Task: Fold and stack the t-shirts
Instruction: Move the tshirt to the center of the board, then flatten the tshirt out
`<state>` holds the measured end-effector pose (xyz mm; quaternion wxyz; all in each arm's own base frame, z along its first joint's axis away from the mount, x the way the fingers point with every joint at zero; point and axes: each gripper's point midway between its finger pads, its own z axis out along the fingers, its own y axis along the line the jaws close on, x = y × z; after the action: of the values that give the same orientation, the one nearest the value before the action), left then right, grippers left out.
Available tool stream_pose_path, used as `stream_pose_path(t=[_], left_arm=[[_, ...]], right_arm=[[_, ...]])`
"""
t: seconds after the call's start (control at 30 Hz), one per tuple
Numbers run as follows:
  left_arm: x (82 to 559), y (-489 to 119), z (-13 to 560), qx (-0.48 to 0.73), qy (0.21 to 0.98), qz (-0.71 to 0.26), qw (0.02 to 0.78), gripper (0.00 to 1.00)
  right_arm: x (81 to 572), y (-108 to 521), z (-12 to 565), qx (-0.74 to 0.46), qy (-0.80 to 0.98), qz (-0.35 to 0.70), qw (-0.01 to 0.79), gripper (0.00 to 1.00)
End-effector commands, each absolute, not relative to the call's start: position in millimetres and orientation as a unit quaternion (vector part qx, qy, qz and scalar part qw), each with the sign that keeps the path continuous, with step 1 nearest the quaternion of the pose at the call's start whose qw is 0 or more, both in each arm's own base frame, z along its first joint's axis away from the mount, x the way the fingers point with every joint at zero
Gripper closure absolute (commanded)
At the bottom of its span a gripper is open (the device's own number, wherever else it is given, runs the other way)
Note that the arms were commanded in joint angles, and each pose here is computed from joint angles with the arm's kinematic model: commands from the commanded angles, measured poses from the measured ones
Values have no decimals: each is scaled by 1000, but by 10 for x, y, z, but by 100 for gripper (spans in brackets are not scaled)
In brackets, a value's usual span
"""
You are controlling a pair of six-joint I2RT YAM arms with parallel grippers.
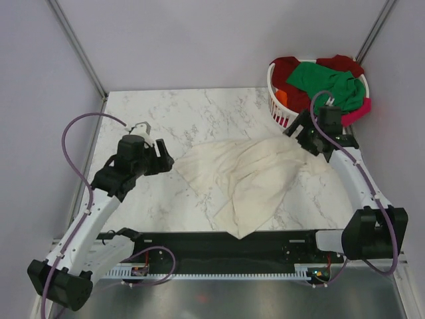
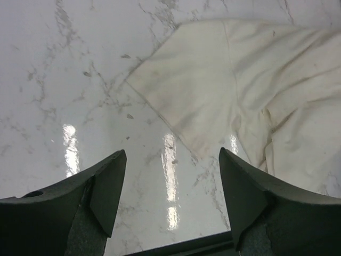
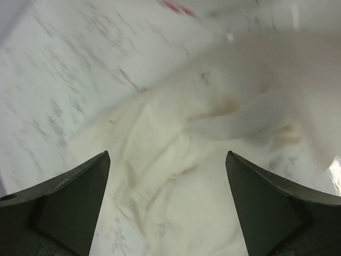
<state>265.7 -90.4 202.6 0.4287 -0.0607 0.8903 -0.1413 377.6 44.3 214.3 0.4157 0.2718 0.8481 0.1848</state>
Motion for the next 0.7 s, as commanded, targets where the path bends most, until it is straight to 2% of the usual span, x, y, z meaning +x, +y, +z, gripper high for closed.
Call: stream_pose_path(t=[0.0,0.07,0.13,0.2,0.3,0.4,0.53,0.67], left_arm=[[2449,-1162,1973,-91,899,-158,399,23],[2266,-1406,1792,-70,910,-177,369,24],[2161,-1516,1662,-83,914,-180,353,24],[2004,-1666,1464,-66,925,-172,331,25],[1946,-1725,1267,-53,937,-143,315,25],[2043,-1716,1246,-49,938,-119,322,24],[2288,-1740,1358,-32,934,-92,345,22],[2578,-1618,1403,-57,935,-89,340,25]], right_arm=[[3304,555,1608,224,907,153,323,2],[3061,546,1231,227,922,136,283,2],[2927,514,1171,226,920,124,295,2],[2872,491,1330,218,910,118,334,2],[2712,748,1512,160,913,138,350,2],[2453,1029,1531,100,926,132,339,2],[1955,1495,1191,51,945,162,280,2],[1574,2115,1021,-36,944,194,264,2]])
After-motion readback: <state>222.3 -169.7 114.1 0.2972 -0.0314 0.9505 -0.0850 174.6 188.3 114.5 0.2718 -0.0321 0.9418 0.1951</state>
